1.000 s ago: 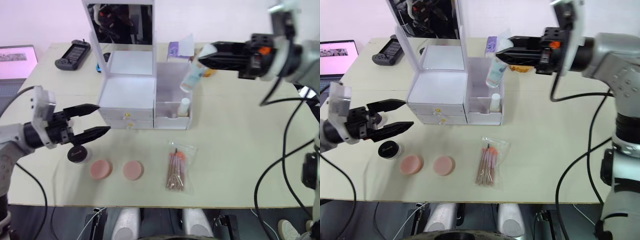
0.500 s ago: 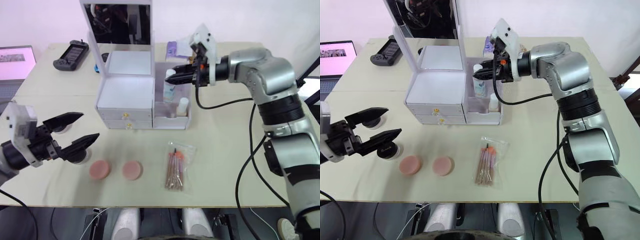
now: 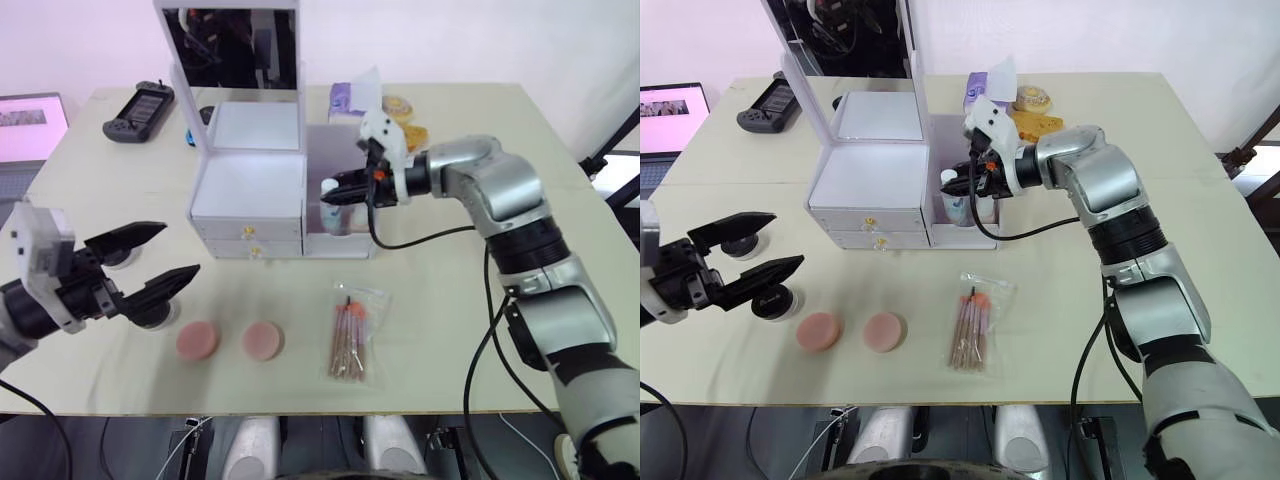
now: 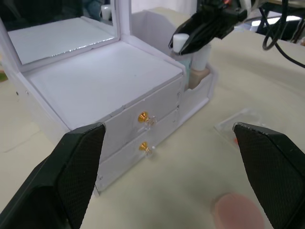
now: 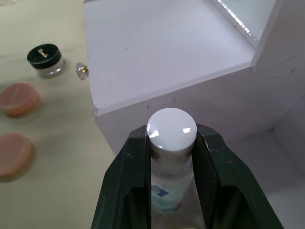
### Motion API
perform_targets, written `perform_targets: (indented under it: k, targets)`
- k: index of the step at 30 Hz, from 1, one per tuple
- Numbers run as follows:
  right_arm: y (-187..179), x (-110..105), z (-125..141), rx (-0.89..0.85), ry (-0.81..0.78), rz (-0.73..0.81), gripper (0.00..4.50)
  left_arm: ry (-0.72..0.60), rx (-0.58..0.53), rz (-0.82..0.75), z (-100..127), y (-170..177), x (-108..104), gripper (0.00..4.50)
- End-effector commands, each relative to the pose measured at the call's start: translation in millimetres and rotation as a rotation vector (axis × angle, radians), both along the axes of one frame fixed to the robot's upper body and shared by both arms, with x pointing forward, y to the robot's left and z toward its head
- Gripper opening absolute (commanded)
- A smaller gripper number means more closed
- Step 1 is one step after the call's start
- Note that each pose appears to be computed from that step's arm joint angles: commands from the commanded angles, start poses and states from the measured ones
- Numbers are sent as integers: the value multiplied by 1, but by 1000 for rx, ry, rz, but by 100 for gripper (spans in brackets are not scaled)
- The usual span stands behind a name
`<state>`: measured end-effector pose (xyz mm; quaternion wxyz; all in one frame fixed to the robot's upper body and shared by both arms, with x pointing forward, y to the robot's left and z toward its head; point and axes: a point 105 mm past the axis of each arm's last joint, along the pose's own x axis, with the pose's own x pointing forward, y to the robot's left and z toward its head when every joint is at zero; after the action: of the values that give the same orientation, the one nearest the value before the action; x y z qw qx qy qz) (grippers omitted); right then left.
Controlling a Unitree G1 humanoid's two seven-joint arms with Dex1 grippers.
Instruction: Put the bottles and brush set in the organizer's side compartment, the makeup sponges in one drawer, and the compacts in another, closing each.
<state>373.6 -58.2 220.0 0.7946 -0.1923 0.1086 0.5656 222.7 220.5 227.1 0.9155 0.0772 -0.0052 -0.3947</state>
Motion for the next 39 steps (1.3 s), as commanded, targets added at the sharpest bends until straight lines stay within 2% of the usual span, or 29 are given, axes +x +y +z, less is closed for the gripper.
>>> perform_targets:
  k: [1,8,15,16,20,23,26,30,32,35,39]
  targets:
    - [6,-2,5,2,-56,12,68,-25,6,-12,6,-2,0,450]
    - [6,0,-3,-11,-68,7,68,-28,7,-22,7,-4,2,450]
    - [7,-6,7,21,-73,40,416,-31,6,-32,8,-5,5,450]
    - [7,-7,9,24,-77,43,442,-31,5,-34,8,-6,5,450]
    - [5,-12,23,48,-92,64,442,-32,3,-40,8,-6,7,450]
    - [0,-18,43,101,-101,83,442,-34,1,-45,8,-6,7,450]
    - [-12,-29,71,212,-72,123,442,-35,-11,-41,9,-4,7,450]
    - [-33,-52,87,242,-52,203,442,-25,-27,-15,10,5,9,450]
    - [-59,-43,98,295,-108,104,442,13,-67,38,7,20,12,450]
    - [-103,-37,87,253,-255,-56,442,21,-124,169,-1,60,16,450]
    - [-158,-43,59,297,-291,-213,442,36,-38,360,-21,125,6,450]
